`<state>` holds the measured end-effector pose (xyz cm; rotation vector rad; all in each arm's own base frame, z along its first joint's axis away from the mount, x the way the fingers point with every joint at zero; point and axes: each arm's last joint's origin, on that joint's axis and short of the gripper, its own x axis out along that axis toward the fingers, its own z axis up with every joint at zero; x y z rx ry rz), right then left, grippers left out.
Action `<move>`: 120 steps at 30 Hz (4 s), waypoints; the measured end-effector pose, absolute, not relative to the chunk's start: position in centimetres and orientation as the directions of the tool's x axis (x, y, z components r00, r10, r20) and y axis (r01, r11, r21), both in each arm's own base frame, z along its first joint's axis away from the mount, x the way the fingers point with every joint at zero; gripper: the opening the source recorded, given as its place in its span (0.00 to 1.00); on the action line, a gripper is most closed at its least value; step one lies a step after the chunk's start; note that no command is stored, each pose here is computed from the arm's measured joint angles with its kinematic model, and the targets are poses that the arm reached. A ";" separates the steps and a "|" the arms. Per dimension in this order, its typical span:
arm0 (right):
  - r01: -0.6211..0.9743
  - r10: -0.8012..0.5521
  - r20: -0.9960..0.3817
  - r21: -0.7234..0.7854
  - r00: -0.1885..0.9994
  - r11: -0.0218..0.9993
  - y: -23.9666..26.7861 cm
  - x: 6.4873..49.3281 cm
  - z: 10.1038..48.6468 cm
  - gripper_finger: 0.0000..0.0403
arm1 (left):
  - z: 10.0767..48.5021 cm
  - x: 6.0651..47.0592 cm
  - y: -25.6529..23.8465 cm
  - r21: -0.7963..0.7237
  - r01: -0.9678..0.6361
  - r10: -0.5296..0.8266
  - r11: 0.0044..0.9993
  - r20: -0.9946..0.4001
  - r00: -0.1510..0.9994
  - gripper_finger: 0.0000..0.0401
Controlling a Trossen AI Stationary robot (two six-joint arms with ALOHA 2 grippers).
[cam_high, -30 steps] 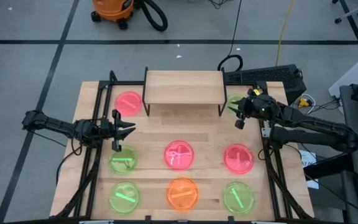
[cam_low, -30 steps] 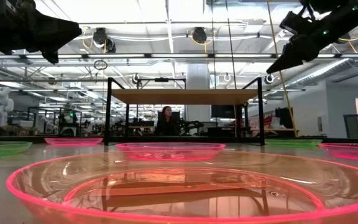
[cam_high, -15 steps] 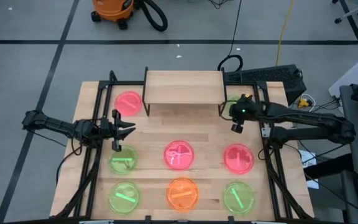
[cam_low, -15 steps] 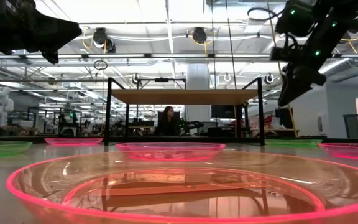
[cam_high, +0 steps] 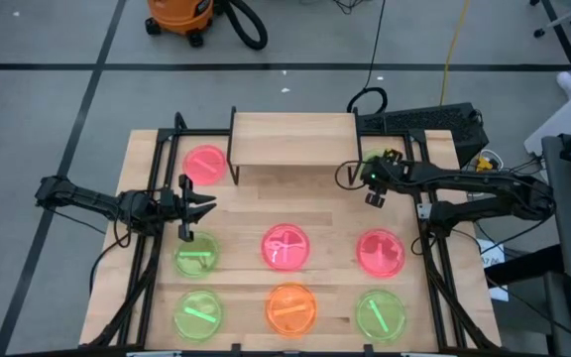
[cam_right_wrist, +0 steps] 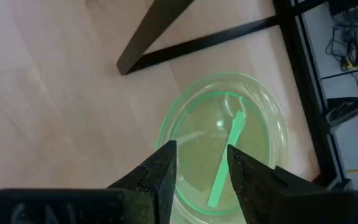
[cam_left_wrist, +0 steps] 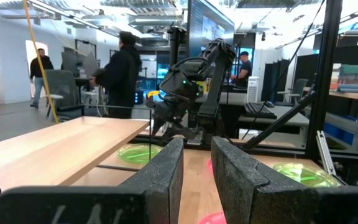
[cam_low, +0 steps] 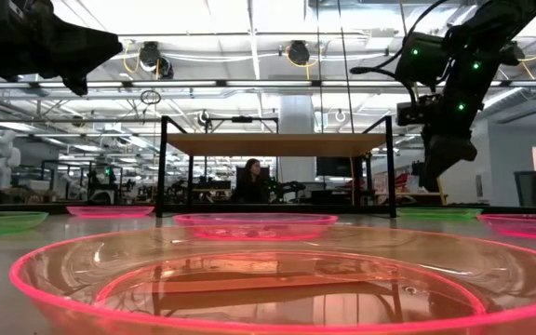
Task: Place and stack plates onto a shelf
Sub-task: Put the green plate on the shelf
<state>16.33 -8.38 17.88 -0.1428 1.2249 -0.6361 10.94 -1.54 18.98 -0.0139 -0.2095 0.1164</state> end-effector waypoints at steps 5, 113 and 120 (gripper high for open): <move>0.378 -0.470 -0.856 -0.371 0.216 0.849 -8.3 16.2 17.5 0.32 | 19.0 10.9 -1.5 -0.026 -0.114 0.117 0.993 0.207 0.971 0.22; 0.679 -0.662 -0.707 -0.360 0.248 0.640 -7.6 13.4 12.2 0.00 | 19.0 10.9 -1.5 -0.026 -0.114 0.117 0.993 0.207 0.971 0.22; 0.765 -0.772 -0.567 -0.350 0.286 0.540 -7.6 12.8 14.6 0.00 | 19.0 10.9 -1.5 -0.026 -0.114 0.117 0.993 0.206 0.971 0.22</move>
